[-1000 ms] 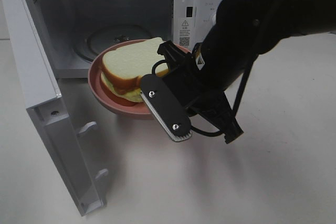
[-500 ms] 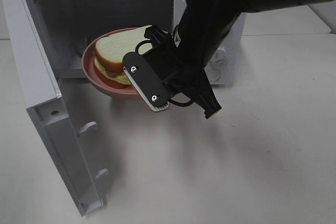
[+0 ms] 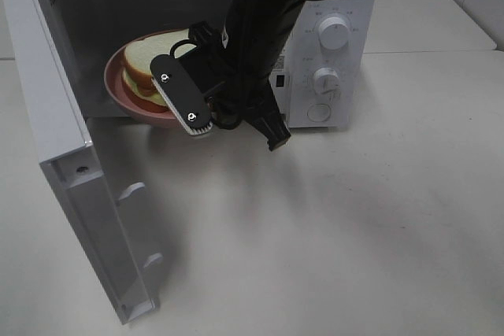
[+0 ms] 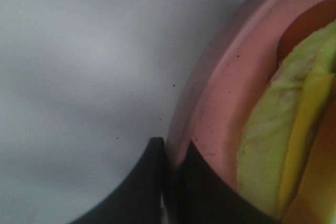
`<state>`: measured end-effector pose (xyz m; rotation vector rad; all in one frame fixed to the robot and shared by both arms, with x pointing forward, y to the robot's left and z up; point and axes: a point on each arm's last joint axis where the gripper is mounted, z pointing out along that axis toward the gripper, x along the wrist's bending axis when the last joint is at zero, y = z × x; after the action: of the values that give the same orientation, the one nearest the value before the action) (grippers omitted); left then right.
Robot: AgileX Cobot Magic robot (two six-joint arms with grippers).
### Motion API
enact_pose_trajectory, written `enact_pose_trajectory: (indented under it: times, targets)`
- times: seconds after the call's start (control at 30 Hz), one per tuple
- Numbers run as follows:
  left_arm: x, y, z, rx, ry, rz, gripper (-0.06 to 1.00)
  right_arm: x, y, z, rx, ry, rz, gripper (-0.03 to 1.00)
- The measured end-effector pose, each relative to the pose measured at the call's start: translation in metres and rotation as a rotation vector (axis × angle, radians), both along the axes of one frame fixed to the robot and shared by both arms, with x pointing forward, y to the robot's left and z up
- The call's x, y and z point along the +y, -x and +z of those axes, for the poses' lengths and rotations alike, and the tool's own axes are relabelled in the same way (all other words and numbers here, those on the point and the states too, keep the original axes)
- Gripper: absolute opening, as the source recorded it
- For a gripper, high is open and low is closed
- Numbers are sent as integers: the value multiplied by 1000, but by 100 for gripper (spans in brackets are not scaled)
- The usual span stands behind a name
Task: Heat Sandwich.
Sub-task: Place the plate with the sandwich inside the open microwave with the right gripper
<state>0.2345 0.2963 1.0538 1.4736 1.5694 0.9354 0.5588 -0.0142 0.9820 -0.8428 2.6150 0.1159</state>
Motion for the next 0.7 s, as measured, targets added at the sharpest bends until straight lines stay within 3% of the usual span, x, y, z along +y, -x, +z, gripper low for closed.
enact_pose_trajectory:
  times: [0.7]
  targets:
    - [0,0,0,0,0,0,99,38,-43,-12,-22,-30,-30,5]
